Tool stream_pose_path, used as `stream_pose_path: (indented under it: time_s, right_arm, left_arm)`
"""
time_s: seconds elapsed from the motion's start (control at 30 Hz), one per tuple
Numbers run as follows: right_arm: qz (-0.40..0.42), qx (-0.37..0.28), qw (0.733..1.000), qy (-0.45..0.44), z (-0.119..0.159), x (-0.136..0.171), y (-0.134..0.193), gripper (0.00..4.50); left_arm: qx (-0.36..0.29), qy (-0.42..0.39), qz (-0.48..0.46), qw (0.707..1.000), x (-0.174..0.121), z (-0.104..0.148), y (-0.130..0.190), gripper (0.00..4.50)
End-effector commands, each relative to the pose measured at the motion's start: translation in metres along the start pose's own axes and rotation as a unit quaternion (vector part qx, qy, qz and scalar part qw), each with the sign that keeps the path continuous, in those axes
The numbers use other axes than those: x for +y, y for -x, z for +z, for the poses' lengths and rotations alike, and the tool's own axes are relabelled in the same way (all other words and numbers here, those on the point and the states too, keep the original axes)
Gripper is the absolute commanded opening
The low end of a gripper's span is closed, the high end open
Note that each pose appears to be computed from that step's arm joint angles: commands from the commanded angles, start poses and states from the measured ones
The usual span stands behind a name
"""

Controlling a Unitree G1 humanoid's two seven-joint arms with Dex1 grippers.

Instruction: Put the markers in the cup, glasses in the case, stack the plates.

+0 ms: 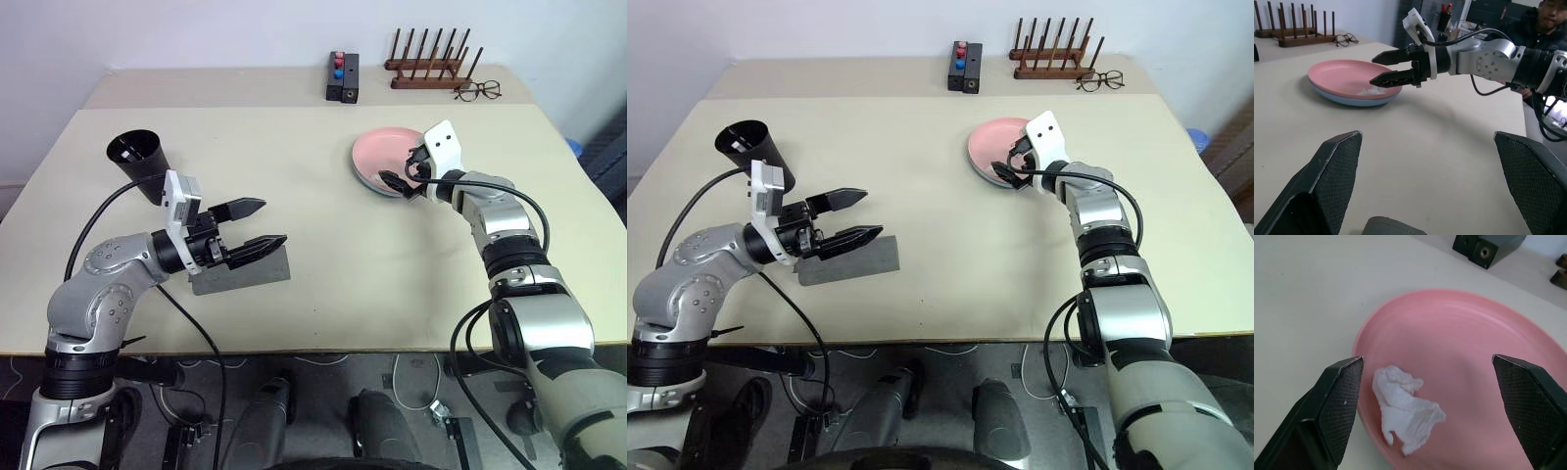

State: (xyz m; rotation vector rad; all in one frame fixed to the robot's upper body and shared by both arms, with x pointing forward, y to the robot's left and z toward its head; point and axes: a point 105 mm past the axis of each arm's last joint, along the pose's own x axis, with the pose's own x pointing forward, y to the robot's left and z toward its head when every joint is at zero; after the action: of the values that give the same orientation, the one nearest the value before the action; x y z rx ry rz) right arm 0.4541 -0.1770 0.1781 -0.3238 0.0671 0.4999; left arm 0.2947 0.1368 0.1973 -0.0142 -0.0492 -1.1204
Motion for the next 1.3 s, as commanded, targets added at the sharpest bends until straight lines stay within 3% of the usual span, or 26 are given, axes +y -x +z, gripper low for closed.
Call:
stream_pose_path:
  time_s: [0.03,0.23,0.4,0.57,0.9,1.3]
  right_arm:
    - [0.041,-0.097,0.994,0.012,0.037,0.008,0.008,4.39]
    - [0.122,-0.183,0.976,0.003,0.064,0.026,0.029,4.39]
    - [0.133,-0.193,0.971,0.033,0.06,0.03,0.045,4.39]
    - [0.121,-0.209,0.97,0.005,0.054,0.01,0.075,4.39]
    - [0.096,-0.173,0.98,0.034,0.028,-0.024,0.133,4.39]
    - [0.093,-0.135,0.986,0.024,0.004,-0.023,0.163,4.39]
  left_arm:
    - [-0.012,-0.017,-0.005,1.0,0.0,0.011,0.0,4.5]
    - [-0.015,-0.014,-0.003,1.0,-0.003,0.006,-0.003,4.5]
    - [-0.017,-0.025,0.011,0.999,0.003,0.009,0.004,4.5]
    - [-0.016,-0.035,0.022,0.999,0.009,0.01,0.017,4.5]
    - [-0.011,-0.054,0.053,0.997,0.007,0.007,0.056,4.5]
    - [0.002,-0.069,0.128,0.989,0.021,0.006,0.101,4.5]
